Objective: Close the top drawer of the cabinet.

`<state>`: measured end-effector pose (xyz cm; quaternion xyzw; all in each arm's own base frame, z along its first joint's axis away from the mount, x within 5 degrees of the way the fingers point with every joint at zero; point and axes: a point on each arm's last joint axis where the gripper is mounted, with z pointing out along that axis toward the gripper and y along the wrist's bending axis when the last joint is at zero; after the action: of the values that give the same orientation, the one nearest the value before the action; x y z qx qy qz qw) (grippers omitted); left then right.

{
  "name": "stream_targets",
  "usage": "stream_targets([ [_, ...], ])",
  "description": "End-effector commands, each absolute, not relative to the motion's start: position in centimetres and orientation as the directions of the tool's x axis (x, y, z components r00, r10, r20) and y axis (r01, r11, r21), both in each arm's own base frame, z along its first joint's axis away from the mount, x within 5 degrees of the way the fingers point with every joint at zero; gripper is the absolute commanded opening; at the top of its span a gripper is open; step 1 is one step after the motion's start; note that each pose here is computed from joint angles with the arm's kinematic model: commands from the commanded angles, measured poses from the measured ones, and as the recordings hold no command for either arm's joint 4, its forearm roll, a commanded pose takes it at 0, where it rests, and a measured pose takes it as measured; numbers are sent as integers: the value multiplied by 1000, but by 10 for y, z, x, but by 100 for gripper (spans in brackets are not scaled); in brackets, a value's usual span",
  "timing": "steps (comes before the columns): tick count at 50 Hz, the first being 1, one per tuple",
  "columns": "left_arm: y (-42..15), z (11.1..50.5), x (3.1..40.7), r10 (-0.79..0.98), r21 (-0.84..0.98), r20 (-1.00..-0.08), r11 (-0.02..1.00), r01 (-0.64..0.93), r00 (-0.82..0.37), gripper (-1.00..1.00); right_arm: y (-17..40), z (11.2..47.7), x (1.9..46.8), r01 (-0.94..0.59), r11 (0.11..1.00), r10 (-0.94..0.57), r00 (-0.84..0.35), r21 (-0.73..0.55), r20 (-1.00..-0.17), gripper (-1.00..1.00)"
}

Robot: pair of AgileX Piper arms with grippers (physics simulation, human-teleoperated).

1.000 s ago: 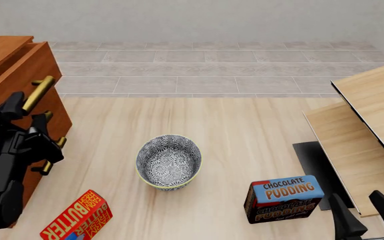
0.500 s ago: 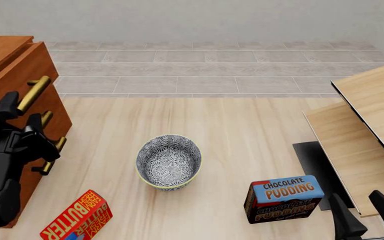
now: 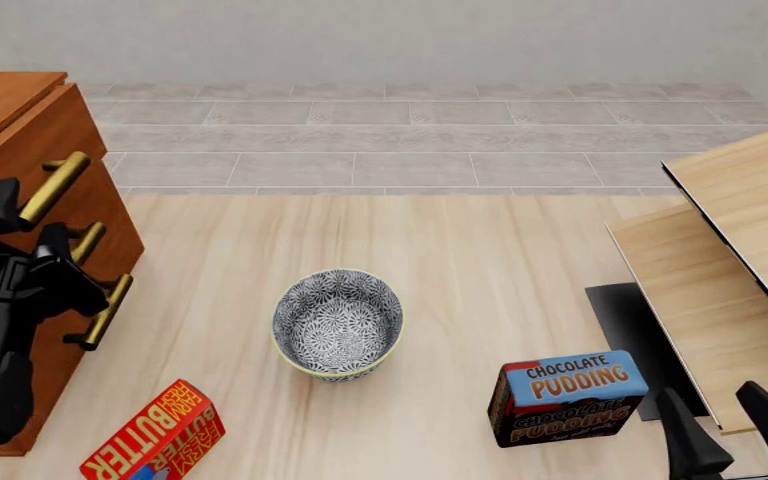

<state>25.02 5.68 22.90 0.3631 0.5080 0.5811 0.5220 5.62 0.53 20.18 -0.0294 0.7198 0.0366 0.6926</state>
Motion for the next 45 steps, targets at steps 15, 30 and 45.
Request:
stream_targets([
  [15,73,232,254,962,966,-109,43,-254,-251,100,5,201,56,-95,995,3,-48,8,-999,100],
  [30,81,233,256,955,965,-107,32,-261,-276,100,6,201,56,-99,995,1,-48,5,-999,100],
  [45,90,232,260,948,965,-117,38,-260,-297,100,6,200,56,-103,995,-2,-53,3,-999,100],
])
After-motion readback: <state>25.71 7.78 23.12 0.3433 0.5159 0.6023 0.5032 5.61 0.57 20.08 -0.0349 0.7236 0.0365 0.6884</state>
